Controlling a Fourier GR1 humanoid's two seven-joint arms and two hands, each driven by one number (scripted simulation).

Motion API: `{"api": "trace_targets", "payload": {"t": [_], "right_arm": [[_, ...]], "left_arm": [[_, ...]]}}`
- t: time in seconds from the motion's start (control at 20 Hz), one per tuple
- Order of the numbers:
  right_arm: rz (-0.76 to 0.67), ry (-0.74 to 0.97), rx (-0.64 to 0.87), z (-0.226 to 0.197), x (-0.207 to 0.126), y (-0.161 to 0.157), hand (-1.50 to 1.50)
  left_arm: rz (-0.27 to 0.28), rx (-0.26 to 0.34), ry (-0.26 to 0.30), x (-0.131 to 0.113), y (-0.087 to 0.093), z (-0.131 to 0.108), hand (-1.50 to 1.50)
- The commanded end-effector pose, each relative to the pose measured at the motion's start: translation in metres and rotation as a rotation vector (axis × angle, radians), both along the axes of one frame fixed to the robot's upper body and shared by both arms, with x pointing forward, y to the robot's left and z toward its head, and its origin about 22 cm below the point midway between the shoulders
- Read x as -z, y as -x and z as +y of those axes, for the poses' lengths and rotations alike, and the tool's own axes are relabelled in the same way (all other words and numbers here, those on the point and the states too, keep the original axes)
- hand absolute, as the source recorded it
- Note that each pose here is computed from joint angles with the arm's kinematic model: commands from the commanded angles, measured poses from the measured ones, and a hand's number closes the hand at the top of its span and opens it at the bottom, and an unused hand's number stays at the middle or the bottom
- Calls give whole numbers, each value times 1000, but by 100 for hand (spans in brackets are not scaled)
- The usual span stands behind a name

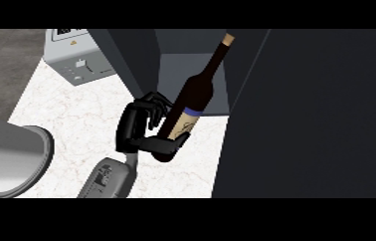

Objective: Pick up the wine, place it into the cabinet and close the cabinet

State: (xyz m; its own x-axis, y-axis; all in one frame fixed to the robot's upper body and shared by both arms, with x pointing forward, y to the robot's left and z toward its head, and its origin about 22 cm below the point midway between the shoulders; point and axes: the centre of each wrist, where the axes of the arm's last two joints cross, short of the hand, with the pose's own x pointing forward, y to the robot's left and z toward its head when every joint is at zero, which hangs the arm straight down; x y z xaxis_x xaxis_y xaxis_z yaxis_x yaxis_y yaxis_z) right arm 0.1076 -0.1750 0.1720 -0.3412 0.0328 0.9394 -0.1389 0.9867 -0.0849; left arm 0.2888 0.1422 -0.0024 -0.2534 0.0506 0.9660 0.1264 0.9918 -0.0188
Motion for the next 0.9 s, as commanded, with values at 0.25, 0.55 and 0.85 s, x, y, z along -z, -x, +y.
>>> {"api": "trace_targets", "payload": {"t": [0.25, 0.55, 0.85], "right_arm": [[-13, -113, -62, -12, -35, 43, -150], [-28, -88, -71, -12, -31, 39, -150], [-25, -115, -64, -2, -9, 35, -150]], "left_arm": [[53, -7, -24, 0, -37, -14, 150], [55, 9, -16, 3, -59, -20, 150], [42, 32, 1, -10, -81, -35, 150]]}}
